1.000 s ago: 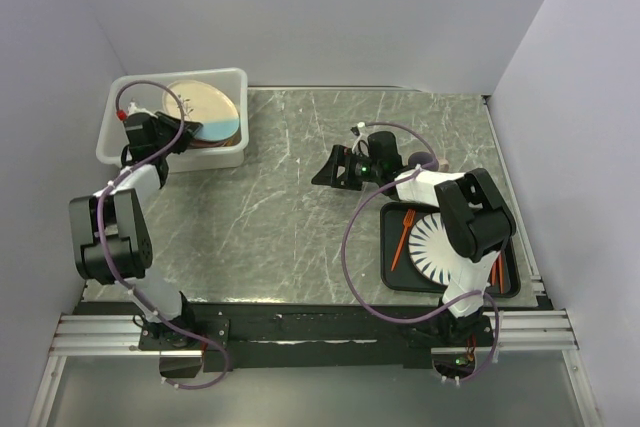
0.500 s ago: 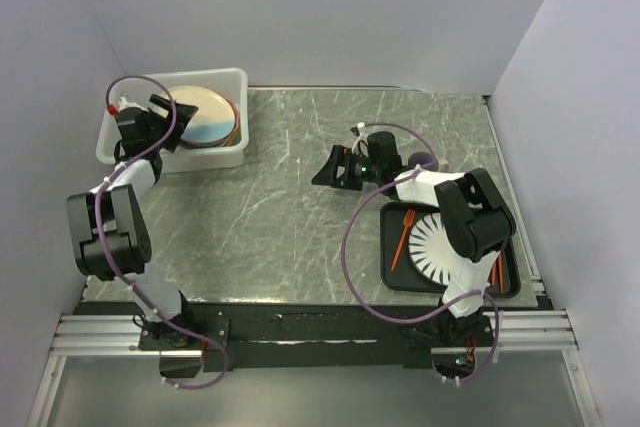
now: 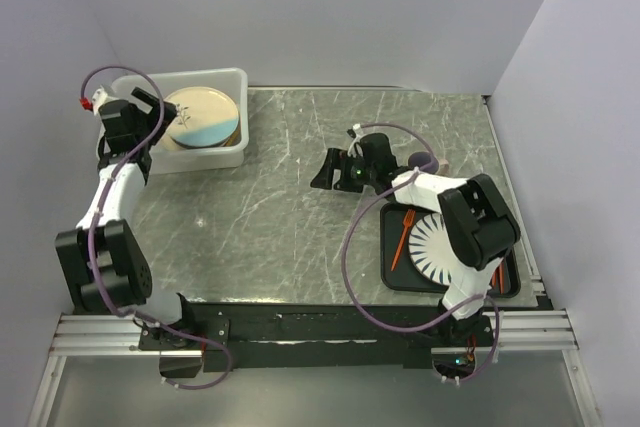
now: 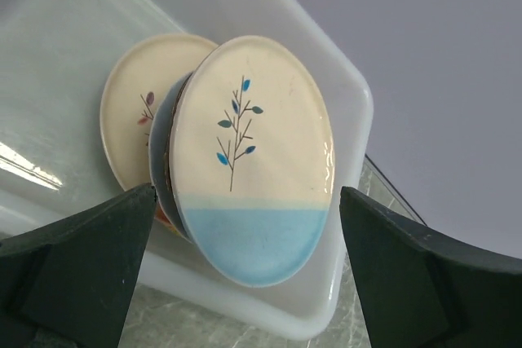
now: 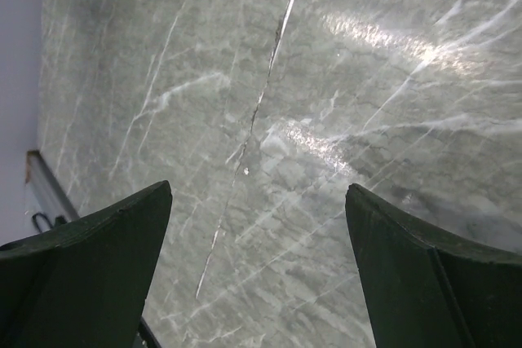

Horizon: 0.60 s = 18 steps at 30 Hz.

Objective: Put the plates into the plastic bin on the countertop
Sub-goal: Reset both arms

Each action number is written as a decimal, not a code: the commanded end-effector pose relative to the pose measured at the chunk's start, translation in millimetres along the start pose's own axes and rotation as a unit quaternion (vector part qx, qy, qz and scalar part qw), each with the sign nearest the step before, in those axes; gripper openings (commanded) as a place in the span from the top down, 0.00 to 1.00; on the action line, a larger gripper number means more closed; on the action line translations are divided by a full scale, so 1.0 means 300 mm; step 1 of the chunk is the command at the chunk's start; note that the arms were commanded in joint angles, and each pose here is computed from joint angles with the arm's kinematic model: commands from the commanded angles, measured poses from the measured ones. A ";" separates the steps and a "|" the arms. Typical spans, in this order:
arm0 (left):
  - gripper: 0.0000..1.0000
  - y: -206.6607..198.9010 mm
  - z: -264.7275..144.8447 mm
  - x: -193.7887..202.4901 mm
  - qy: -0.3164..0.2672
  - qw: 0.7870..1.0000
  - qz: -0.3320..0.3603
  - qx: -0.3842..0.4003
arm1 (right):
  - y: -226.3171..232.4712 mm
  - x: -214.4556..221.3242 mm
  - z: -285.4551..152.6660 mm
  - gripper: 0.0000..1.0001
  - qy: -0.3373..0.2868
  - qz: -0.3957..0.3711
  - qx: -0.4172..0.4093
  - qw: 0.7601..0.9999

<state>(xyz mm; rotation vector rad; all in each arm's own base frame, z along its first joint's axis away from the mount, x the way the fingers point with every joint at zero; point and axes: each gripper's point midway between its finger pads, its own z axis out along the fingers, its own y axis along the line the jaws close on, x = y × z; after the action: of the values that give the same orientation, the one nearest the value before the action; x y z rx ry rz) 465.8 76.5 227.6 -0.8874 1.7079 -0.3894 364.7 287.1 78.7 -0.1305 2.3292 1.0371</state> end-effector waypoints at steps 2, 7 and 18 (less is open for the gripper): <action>0.01 -0.091 -0.142 -0.098 -0.065 0.996 0.040 0.043 | 0.110 -0.152 -0.125 0.06 -0.106 -0.066 0.040 0.991; 0.01 -0.229 -0.230 -0.096 -0.070 0.986 0.080 0.125 | 0.166 -0.229 -0.259 0.05 -0.193 -0.084 0.073 0.975; 0.01 -0.318 -0.269 0.052 -0.012 0.968 0.129 0.215 | 0.178 -0.244 -0.472 0.00 -0.284 -0.083 0.097 0.950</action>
<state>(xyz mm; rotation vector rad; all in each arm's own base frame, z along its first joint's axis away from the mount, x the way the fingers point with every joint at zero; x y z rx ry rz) 430.2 5.9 298.6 -0.4937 1.6369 -0.4968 339.2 230.9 219.8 -0.0013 1.8886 0.7317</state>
